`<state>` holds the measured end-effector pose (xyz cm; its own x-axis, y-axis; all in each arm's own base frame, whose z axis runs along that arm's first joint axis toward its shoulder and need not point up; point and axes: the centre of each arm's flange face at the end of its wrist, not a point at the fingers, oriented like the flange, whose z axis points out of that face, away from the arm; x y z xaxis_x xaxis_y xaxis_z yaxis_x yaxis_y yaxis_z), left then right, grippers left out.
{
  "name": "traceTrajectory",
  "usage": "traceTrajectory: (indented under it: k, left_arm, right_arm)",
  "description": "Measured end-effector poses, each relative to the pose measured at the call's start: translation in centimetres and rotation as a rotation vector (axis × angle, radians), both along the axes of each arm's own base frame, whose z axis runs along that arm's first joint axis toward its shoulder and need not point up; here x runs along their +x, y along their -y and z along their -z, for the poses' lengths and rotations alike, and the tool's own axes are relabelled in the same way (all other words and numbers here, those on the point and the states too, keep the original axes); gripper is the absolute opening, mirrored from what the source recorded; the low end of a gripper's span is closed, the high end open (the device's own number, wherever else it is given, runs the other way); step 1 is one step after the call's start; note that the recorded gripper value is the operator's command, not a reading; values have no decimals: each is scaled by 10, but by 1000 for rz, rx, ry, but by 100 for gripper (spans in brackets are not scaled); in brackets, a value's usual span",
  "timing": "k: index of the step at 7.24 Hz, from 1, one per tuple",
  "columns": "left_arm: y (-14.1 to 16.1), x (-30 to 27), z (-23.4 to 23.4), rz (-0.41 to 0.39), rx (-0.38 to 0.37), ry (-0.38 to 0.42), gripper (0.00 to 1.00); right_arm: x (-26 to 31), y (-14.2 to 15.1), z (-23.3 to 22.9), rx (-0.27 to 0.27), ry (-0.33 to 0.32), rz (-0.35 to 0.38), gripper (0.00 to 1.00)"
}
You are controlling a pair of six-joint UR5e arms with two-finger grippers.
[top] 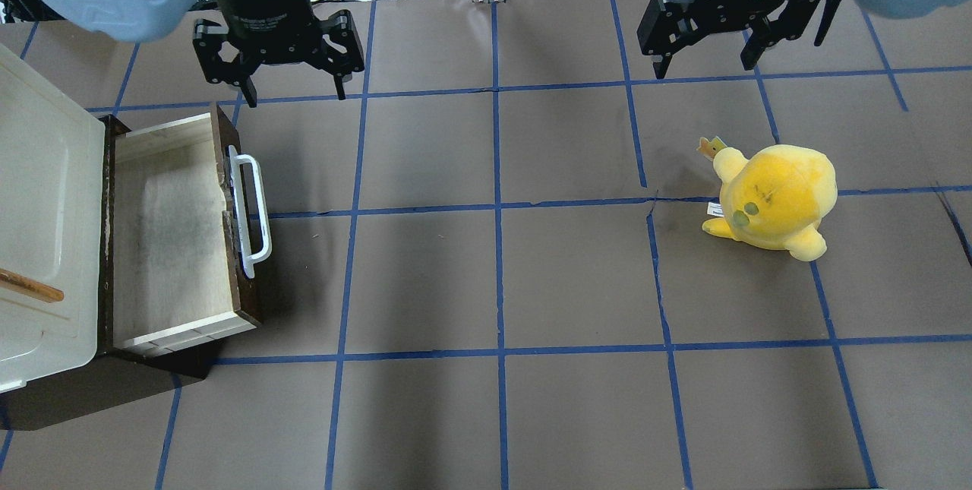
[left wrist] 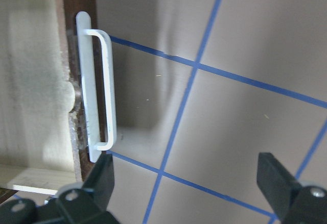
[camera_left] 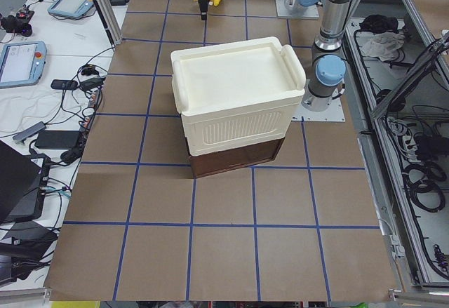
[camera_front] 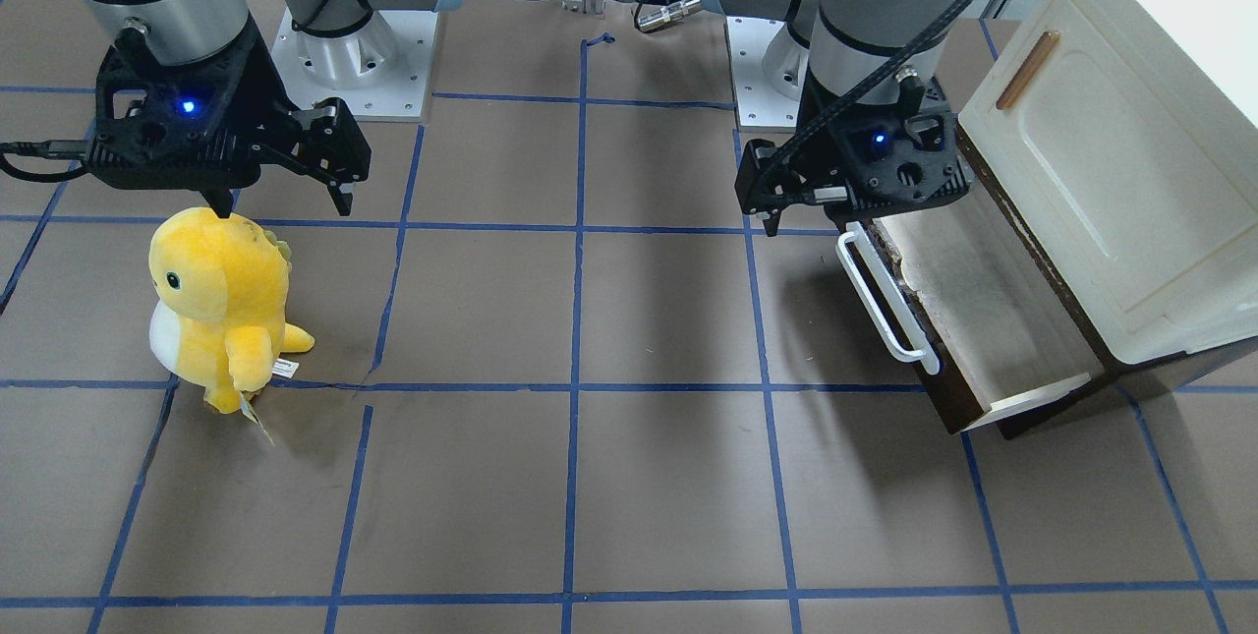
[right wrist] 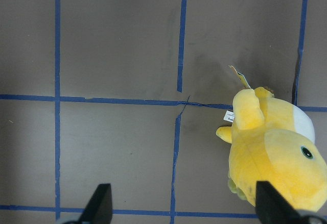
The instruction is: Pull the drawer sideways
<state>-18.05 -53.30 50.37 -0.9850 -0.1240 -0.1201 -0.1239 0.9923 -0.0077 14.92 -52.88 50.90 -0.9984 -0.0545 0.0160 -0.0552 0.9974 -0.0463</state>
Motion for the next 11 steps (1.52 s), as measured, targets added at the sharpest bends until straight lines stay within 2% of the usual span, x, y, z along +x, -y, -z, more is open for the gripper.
traceTrajectory:
  k: [3,6,11]
  left_arm:
    - [-19,36,-19,110,-22,-34,100]
    - [-32,55,-15,128,-17,-107,100]
    - [-41,58,-3,131,-14,-115,100]
  right_arm:
    - [0,0,0,0,1,-1,100]
    - [0,0,0,0,1,-1,100]
    - [0,0,0,0,1,0,100]
